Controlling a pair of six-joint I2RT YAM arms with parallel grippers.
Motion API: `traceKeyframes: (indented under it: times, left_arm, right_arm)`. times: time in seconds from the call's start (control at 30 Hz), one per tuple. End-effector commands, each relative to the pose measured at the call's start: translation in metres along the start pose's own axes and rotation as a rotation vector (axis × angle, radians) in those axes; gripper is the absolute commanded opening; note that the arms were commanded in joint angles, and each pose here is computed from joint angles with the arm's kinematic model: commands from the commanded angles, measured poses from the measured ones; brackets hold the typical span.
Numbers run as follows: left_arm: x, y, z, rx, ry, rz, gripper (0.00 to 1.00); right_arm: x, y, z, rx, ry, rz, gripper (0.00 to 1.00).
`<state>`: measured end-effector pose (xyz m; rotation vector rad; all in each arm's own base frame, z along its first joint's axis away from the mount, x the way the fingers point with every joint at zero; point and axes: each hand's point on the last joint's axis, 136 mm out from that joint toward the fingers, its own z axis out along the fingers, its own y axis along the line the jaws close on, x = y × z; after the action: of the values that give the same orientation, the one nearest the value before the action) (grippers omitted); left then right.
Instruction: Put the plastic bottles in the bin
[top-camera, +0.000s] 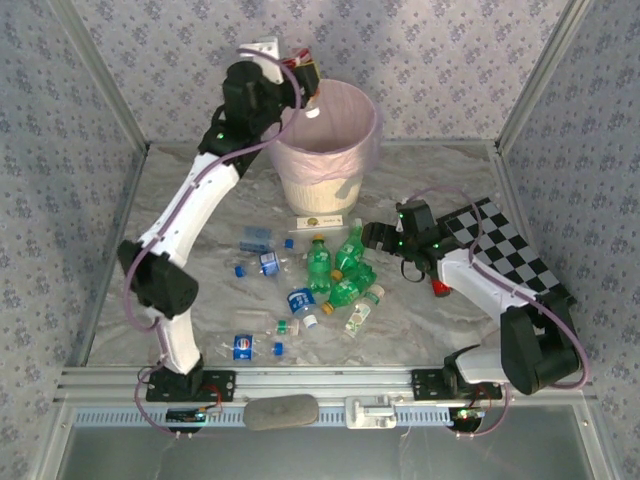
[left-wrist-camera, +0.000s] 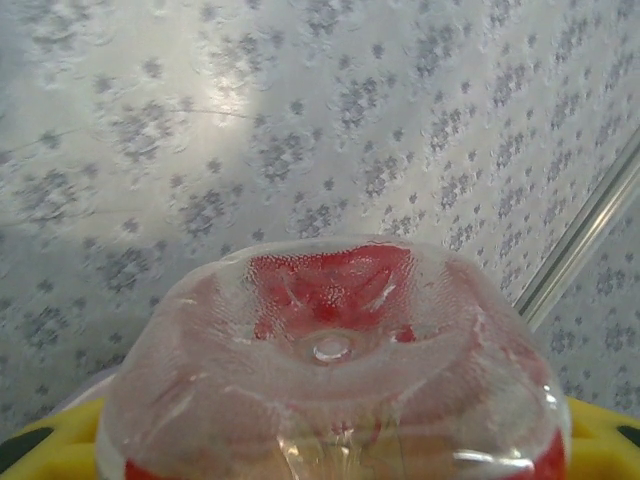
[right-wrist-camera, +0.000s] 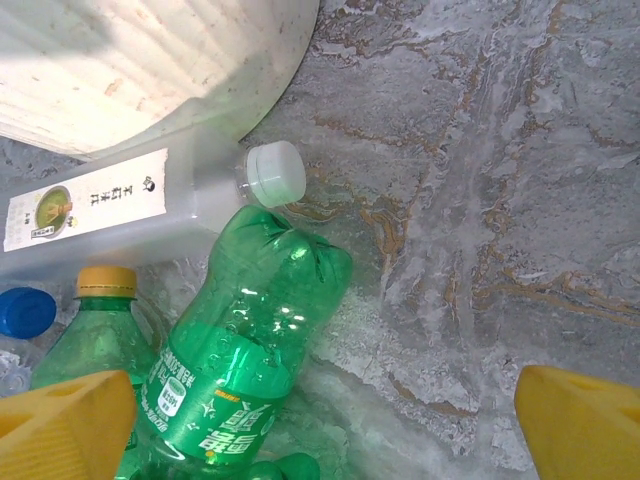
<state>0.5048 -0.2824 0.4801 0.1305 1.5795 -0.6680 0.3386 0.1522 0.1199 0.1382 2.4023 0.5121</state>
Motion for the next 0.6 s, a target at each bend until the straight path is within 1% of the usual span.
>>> traceKeyframes:
  times: [0.0,0.07,0.13,0.27,0.47,0.57]
  left_arm:
    - [0.032,-0.017,0.022,0.028,0.116,0.153,0.50]
    - [0.050,-0.015,0.038,0.009,0.180,0.192,0.51]
    - [0.067,-0.007,0.050,-0.018,0.228,0.199,0.52]
    - [0.098,0.006,0.066,-0.050,0.285,0.202,0.52]
    - [0.136,0.022,0.076,-0.090,0.357,0.201,0.53]
    - [0.147,0.026,0.077,-0.097,0.383,0.203,0.58]
  right_arm:
    - [0.002,-0.005,-0.007,0.023,-0.016,-0.006,0.99]
    - [0.003,-0.007,-0.010,0.027,-0.021,-0.006,0.99]
    - [0.004,-0.009,-0.012,0.032,-0.024,-0.006,0.99]
    - [0.007,-0.012,-0.014,0.037,-0.026,-0.004,0.99]
    - [0.009,-0.014,-0.014,0.041,-0.022,-0.001,0.99]
    - [0.009,-0.014,-0.014,0.040,-0.022,0.000,0.99]
